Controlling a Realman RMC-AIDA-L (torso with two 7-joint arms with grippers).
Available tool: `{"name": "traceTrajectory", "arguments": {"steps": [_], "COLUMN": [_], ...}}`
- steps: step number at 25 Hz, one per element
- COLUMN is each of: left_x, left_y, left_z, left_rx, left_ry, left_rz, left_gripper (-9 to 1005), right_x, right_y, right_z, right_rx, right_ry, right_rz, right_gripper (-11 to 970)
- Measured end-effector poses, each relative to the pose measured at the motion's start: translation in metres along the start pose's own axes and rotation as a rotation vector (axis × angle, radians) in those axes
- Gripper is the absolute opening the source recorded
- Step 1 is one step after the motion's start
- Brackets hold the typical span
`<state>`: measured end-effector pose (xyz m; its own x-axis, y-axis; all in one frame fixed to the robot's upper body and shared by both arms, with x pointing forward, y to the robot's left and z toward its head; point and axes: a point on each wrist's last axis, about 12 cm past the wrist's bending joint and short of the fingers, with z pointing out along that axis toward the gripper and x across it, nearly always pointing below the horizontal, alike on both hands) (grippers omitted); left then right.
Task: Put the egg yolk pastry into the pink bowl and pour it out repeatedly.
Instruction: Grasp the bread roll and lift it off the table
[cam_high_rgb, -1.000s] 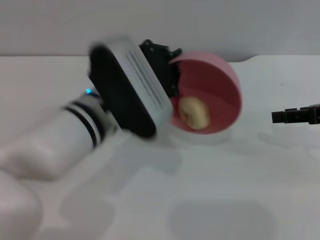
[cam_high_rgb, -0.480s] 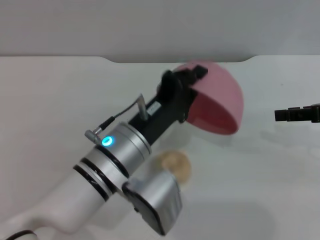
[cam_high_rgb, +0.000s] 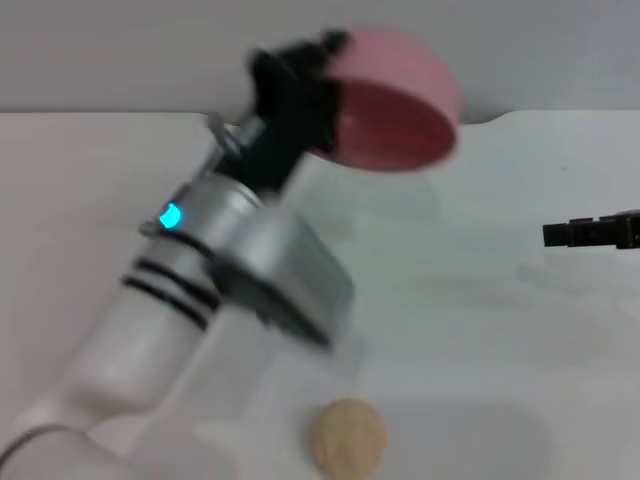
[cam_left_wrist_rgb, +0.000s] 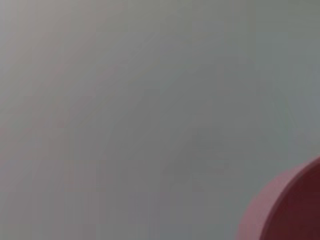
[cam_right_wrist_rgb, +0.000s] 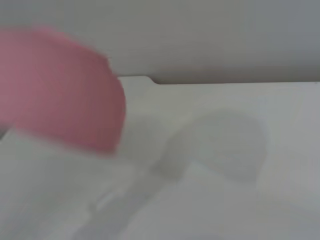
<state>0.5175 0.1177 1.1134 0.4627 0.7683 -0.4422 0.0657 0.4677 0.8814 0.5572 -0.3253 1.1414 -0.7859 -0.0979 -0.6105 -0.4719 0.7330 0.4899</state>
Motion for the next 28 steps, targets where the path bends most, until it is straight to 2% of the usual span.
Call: {"name": "traceTrajectory", "arguments": {"steps": [1,2,3,6,8,11,12,16,17,18,22,28], "left_x": [0.004,0.004,0.008,0.022,0.033,0.057,0.071,0.102,0.11,0.11,0.115,0.107], "left_y": [0.007,0.007,0.014,0.027,0.037,0.055,0.064,0.081,0.087,0.087,0.101,0.12], "left_z": [0.005,0.005,0.009,0.018,0.023,0.03,0.034,0.038,0.038,0.038,0.034,0.017], "left_rx": [0.004,0.004,0.011,0.106,0.195,0.361,0.425,0.648,0.728,0.728,0.842,0.889], "left_ry": [0.048,0.048,0.09,0.178,0.216,0.251,0.276,0.399,0.484,0.484,0.714,0.93], "left_rz": [-0.07,-0.07,-0.136,-0.303,-0.446,-0.753,-0.884,-1.13,-1.153,-1.153,-1.142,-1.033], "left_gripper": [-2,-2,-2,-2,-2,-2,-2,-2,-2,-2,-1,-1], "right_x": [-0.001,-0.001,-0.001,-0.004,-0.006,-0.009,-0.01,-0.013,-0.014,-0.014,-0.017,-0.008], "right_y": [0.001,0.001,0.001,0.004,0.006,0.009,0.01,0.016,0.02,0.02,0.032,0.065], "right_z": [0.001,0.001,0.003,0.007,0.01,0.018,0.021,0.035,0.044,0.044,0.064,0.105], "right_rx": [-0.004,-0.004,-0.008,-0.019,-0.03,-0.051,-0.059,-0.085,-0.099,-0.099,-0.151,-0.317], "right_ry": [0.004,0.004,0.006,0.017,0.027,0.043,0.049,0.084,0.105,0.105,0.132,0.246], "right_rz": [-0.004,-0.004,-0.007,-0.018,-0.024,-0.037,-0.046,-0.099,-0.13,-0.13,-0.21,-0.304], "right_gripper": [575,576,576,577,577,578,578,579,579,580,581,582]}}
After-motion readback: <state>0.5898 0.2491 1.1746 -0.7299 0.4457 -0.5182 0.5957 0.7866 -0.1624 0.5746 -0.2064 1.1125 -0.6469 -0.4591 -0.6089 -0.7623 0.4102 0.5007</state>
